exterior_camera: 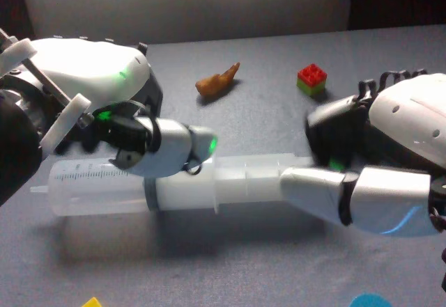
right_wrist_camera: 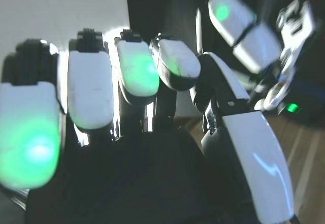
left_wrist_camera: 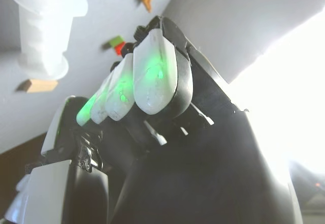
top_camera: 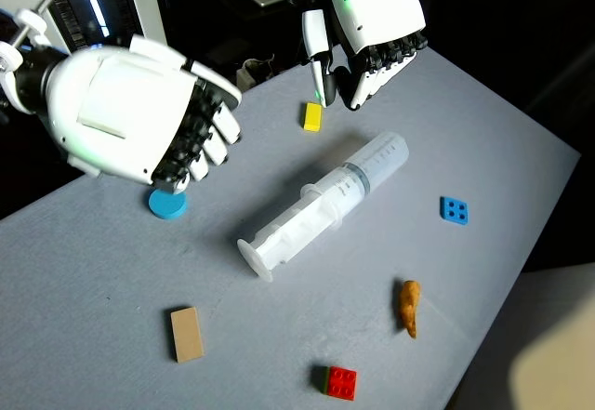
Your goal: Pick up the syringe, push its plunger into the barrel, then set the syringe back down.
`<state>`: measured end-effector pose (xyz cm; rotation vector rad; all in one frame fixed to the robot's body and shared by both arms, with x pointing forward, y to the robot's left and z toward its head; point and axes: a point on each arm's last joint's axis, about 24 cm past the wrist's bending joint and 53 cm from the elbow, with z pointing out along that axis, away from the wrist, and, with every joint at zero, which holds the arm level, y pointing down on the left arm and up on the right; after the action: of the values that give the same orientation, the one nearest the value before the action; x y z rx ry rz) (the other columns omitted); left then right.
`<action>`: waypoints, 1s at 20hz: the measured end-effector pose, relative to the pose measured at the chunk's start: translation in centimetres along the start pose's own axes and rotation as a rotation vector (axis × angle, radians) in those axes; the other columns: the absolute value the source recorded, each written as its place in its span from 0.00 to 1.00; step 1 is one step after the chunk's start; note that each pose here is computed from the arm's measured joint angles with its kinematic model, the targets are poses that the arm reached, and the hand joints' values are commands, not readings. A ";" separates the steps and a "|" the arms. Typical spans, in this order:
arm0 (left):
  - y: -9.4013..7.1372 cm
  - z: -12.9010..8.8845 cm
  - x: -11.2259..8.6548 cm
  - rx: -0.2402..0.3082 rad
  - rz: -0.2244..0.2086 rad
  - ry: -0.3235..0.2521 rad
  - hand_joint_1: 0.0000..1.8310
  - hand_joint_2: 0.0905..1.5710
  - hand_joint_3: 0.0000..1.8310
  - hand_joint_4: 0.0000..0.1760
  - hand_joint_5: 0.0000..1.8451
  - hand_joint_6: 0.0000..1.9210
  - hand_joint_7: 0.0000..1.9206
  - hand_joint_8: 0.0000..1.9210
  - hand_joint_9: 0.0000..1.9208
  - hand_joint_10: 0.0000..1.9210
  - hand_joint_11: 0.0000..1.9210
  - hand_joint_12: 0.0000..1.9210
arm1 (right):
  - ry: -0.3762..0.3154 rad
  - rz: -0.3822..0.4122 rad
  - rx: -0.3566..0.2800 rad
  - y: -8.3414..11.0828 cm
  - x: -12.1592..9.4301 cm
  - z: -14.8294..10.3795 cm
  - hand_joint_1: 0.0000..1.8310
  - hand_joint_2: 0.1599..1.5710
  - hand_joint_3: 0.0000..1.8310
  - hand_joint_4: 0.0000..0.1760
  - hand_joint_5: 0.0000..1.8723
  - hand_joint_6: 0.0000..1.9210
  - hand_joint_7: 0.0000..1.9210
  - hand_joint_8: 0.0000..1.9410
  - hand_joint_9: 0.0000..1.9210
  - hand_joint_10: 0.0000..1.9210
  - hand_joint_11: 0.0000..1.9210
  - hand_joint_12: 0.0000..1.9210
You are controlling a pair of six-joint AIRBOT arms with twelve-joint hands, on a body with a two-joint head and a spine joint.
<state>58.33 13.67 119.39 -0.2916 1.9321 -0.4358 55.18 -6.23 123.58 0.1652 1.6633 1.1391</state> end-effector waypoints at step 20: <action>0.0 0.2 5.5 -0.056 0.008 0.089 0.25 0.62 0.00 0.00 0.03 0.00 0.02 0.00 0.01 0.00 0.00 0.03 | -0.035 -0.220 0.010 -0.8 -1.4 -1.2 0.06 0.66 0.00 0.00 0.11 0.00 0.10 0.00 0.09 0.00 0.00 0.34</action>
<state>56.39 11.47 114.79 -0.3053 2.0343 -0.3960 55.11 -8.18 123.92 0.0075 1.6124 0.9572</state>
